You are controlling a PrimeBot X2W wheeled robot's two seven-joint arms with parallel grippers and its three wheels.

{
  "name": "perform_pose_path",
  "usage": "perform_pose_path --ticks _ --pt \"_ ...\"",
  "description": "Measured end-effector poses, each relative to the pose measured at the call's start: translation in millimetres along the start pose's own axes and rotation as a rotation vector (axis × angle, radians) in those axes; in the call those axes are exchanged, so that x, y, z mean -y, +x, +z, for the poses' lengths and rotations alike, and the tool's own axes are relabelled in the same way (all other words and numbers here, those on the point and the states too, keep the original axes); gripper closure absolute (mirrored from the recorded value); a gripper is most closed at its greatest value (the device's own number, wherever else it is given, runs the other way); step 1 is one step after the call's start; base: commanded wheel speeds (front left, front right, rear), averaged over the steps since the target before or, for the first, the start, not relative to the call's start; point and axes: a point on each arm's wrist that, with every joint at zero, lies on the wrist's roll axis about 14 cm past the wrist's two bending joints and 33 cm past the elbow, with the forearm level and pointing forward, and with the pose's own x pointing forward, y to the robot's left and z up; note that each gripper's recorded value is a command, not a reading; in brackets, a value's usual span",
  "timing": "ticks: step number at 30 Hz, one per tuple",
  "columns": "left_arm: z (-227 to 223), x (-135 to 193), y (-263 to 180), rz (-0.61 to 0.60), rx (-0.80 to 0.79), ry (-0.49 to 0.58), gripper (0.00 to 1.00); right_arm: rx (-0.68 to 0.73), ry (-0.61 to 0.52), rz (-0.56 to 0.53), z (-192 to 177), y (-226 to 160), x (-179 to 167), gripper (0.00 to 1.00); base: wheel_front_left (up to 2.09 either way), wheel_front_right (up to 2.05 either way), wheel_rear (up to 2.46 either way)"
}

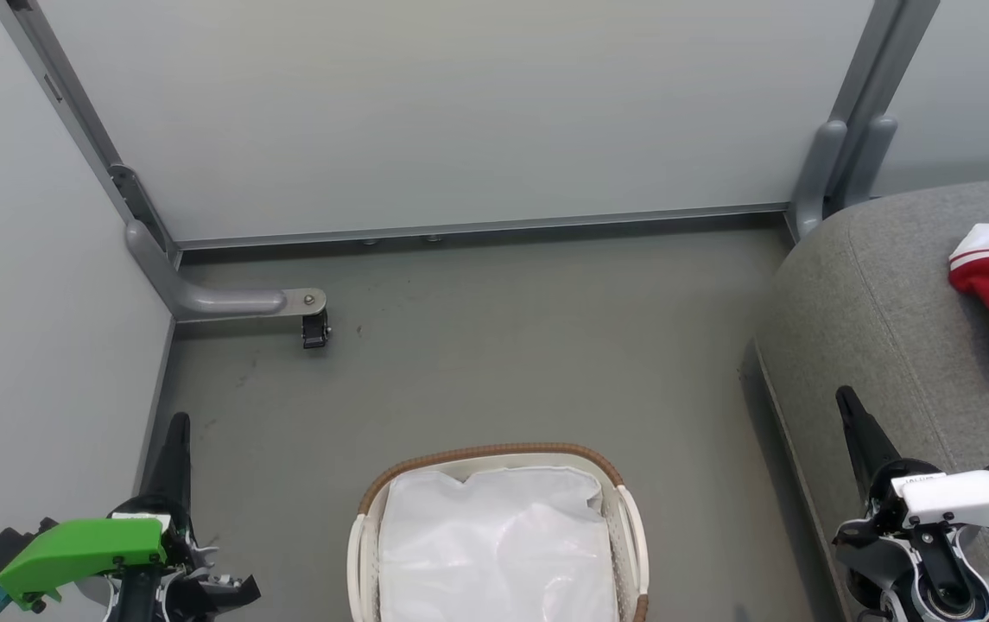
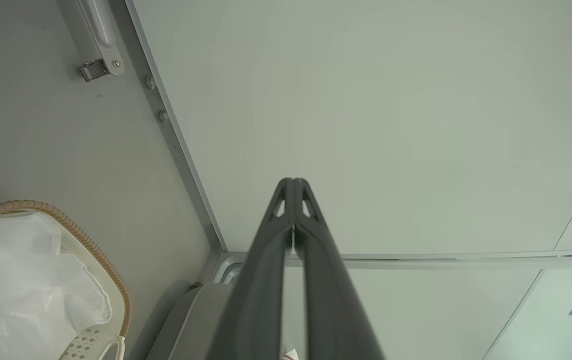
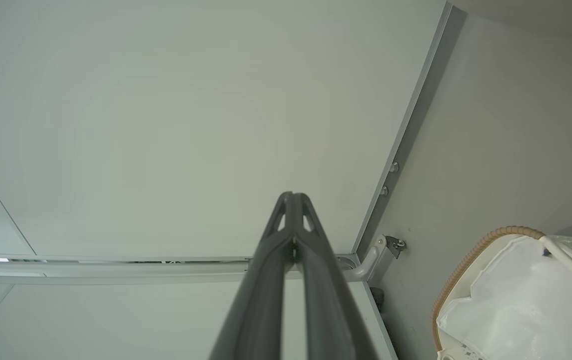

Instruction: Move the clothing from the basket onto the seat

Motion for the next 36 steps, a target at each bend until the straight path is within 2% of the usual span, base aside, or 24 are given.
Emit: perform_pose_path --ticks 13,36 --pt "5.1 11.3 -0.4 -0.041 0.007 -0.081 1.0 -0.009 0.08 0.029 -0.9 1.1 -7.9 1.0 0.0 0.0 0.0" --pt "5.2 11.7 -0.3 -0.042 0.007 -0.081 1.0 -0.009 0.08 0.029 -0.8 1.1 -7.9 1.0 0.0 0.0 0.0"
